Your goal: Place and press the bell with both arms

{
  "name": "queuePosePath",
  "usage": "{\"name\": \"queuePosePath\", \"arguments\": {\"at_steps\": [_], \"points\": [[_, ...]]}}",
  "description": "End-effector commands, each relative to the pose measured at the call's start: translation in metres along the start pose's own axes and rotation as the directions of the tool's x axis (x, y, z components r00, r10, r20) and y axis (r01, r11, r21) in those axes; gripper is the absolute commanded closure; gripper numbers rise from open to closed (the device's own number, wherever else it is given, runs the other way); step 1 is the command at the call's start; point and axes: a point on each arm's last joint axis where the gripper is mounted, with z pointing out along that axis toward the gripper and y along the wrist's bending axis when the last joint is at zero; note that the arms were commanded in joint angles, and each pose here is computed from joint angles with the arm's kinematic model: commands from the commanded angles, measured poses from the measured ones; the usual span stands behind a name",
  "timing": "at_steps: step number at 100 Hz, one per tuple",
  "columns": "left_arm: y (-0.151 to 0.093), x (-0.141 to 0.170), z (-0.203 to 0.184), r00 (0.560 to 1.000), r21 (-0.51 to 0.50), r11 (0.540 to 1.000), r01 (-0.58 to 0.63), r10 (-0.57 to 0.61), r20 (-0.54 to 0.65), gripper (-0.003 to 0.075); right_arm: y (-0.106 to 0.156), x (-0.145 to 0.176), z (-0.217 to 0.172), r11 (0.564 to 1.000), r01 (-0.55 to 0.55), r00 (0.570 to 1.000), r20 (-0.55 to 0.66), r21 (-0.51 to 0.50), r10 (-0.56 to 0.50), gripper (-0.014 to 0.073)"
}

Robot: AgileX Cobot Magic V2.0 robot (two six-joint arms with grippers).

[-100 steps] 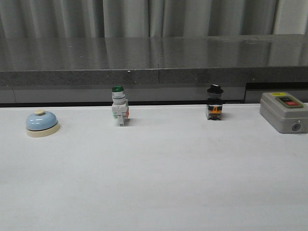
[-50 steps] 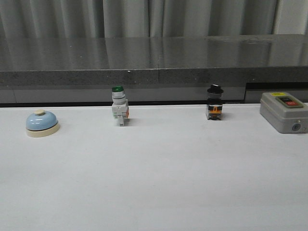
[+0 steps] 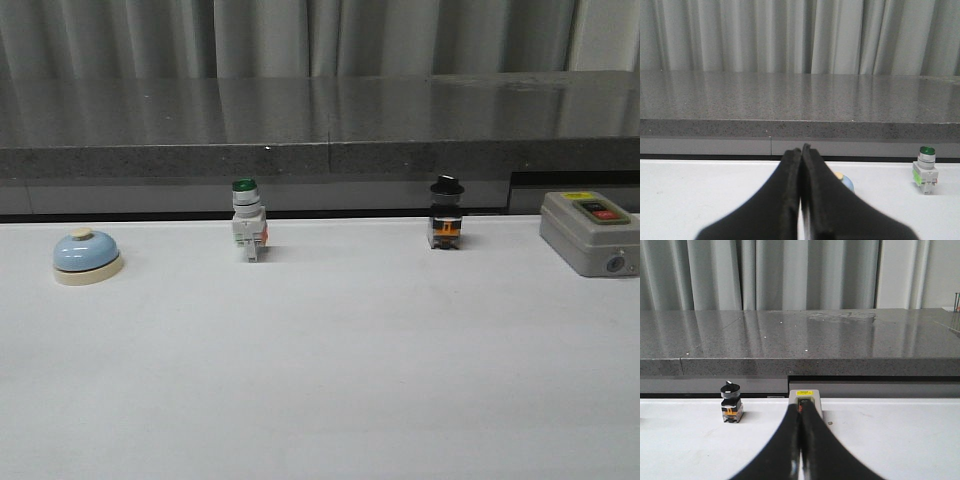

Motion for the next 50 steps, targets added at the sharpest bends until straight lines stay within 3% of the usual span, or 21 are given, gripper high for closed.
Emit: {"name": "queuePosePath", "arguments": {"at_steps": [1,20,50], "points": [[0.001,0.001,-0.002,0.996,0.0,1.0,0.025,-0.025,0.084,0.0741,0.0,-0.013,-0.002,1.0,0.008,0.994,0.109,0.006,-0.009,0.0655],[-0.001,-0.012,0.001,0.998,0.001,0.999,0.053,-0.053,0.046,0.0741,0.0,-0.013,-0.002,1.0,0.008,0.994,0.109,0.006,-0.009,0.0655],[-0.006,-0.067,0.014,0.997,0.009,0.997,0.076,-0.075,-0.027,0.0741,0.0,-0.013,-0.002,1.0,0.008,0.994,0.109,0.006,-0.009,0.0655]]}}
